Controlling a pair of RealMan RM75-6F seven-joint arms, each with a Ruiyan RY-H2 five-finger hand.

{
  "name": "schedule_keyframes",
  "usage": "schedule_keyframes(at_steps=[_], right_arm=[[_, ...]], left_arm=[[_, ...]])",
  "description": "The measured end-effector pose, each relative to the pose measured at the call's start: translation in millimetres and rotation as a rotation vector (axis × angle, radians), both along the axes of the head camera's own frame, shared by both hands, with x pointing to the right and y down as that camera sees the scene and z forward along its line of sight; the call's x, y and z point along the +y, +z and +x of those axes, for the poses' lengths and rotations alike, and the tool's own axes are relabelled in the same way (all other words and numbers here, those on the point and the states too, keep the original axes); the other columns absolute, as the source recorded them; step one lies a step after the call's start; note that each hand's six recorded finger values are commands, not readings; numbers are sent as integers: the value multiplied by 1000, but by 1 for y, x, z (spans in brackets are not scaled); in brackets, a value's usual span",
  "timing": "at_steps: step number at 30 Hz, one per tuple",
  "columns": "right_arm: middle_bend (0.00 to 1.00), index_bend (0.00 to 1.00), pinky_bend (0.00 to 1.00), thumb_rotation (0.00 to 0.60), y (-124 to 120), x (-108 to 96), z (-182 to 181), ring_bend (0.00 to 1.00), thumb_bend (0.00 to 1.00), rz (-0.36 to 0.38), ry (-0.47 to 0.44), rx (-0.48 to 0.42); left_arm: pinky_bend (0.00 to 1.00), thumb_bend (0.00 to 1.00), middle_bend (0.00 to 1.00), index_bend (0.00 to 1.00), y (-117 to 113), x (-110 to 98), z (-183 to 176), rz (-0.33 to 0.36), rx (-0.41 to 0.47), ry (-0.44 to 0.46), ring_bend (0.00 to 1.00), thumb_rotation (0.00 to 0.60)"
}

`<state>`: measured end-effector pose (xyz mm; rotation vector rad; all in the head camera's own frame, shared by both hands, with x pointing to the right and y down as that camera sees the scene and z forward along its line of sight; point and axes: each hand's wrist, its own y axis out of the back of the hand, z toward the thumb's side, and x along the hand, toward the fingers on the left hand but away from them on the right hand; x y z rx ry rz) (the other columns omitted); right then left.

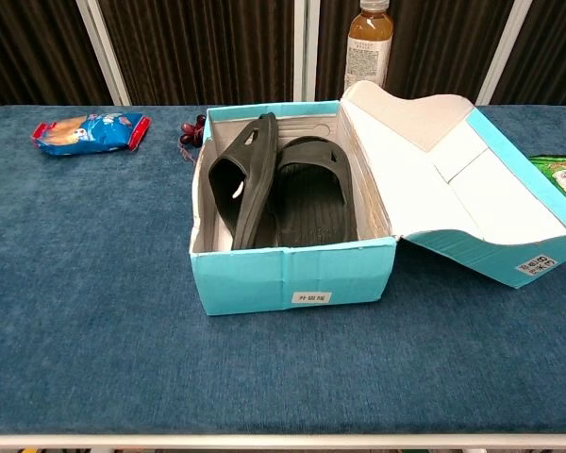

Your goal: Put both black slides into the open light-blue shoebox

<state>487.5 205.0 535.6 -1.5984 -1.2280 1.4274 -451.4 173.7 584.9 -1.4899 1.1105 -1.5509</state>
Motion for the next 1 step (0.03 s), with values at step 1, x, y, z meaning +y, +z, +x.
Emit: schedule_keyframes(at_steps=[1], right_arm=[[59, 0, 0, 600, 0, 1, 0, 0, 124, 3, -2, -1]], left_arm=[[105, 174, 91, 162, -2, 7, 1, -5, 4, -4, 0, 600]])
